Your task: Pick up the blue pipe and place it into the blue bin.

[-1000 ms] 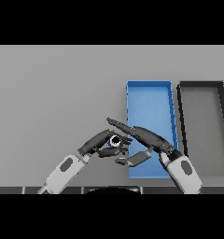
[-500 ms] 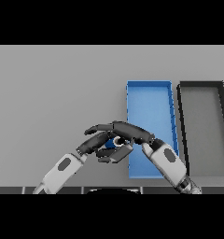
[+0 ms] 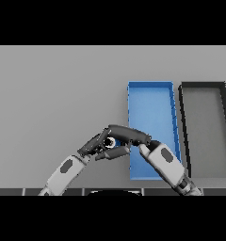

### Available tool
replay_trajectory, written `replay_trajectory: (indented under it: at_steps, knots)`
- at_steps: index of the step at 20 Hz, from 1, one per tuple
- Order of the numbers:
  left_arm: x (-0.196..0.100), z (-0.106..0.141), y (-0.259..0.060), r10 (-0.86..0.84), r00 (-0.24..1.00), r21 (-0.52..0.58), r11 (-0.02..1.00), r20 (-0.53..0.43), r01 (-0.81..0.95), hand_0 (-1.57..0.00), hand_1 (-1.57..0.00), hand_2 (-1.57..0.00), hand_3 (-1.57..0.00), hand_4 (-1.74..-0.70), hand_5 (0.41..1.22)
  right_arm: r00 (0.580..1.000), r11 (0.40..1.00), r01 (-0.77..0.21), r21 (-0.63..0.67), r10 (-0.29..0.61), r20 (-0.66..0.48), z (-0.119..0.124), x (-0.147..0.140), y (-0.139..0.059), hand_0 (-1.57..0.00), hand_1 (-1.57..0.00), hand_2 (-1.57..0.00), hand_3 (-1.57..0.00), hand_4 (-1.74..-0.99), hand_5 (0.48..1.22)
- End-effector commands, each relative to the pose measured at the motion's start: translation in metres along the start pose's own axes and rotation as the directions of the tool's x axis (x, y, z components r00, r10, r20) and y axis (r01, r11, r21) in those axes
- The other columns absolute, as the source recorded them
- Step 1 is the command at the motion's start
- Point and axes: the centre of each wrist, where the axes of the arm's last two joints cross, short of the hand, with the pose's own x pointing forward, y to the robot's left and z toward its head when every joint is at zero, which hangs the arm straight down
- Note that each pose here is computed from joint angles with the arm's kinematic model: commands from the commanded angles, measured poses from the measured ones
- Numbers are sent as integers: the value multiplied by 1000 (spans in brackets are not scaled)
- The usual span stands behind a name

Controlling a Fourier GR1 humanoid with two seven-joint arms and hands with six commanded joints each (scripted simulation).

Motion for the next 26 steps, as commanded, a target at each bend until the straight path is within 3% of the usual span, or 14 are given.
replay_trajectory:
  at_steps: [1, 5, 6, 8, 10, 11, 14, 16, 19, 26]
  knots:
    - [1, -1, 0, -2, 1000, -2, 1000, -19, 2, -1438, -1426, -1348, -1405, -1706, 1221, 999, 999, -36, -4, 36, 3, 2, 0, -1, -1456, -1454, -1459, -1410, -1447, 1059]
    - [0, 2, 6, 7, 1000, 13, 1000, -3, -7, -1516, -1512, -1388, -1503, -1727, 1221, 999, 999, -35, 0, 35, -10, -4, 3, 4, -1524, -1523, -1525, -1505, -1475, 1155]
    - [1, 2, 6, -12, 1000, 9, 1000, 3, 12, -1435, -1354, -1221, -1333, -1648, 1221, 1000, 1000, -19, -16, 19, 9, 0, 2, 2, -1533, -1533, -1534, -1518, -1480, 1168]
    - [0, 7, 9, -105, 994, -41, 994, 4, 105, -925, -866, -781, -853, -1415, 1221, 1000, 1000, 6, -17, -6, 10, 0, 1, 6, -1547, -1546, -1548, -1537, -1487, 1187]
    - [1, 4, 13, -168, 986, -94, 982, -11, 166, -592, -554, -500, -546, -1216, 1221, 1000, 1000, -5, -9, 5, -14, 0, 3, 5, -1556, -1555, -1556, -1549, -1490, 1199]
    - [-1, 6, 15, -195, 981, -103, 976, -4, 193, -473, -443, -399, -436, -1143, 1187, 1000, 1000, -7, -10, 7, -21, -1, 4, 6, -1559, -1558, -1559, -1554, -1491, 1204]
    - [-4, 8, 16, -214, 976, -105, 973, -49, 208, -242, -226, -204, -223, -999, 930, 1000, 1000, 4, 1, -4, 31, -1, 2, 7, -1565, -1565, -1565, -1562, -1494, 1212]
    - [-1, 6, 16, -228, 969, -98, 971, -92, 219, -154, -145, -130, -142, -942, 785, 998, 1000, -4, 0, 4, 67, -2, 4, 8, -1567, -1567, -1567, -1565, -1496, 1215]
    - [-2, 7, 16, -231, 966, -92, 971, -120, 221, -79, -74, -66, -72, -889, 664, 998, 1000, -26, -10, 26, 57, 0, 7, 8, -1569, -1569, -1569, -1568, -1495, 1218]
    - [-6, 3, 12, -189, 968, -66, 981, -167, 180, -16, -15, -13, -14, -896, 562, 998, 999, 23, -31, -21, 53, -3, 11, 2, -1571, -1571, -1571, -1570, -1489, 1220]
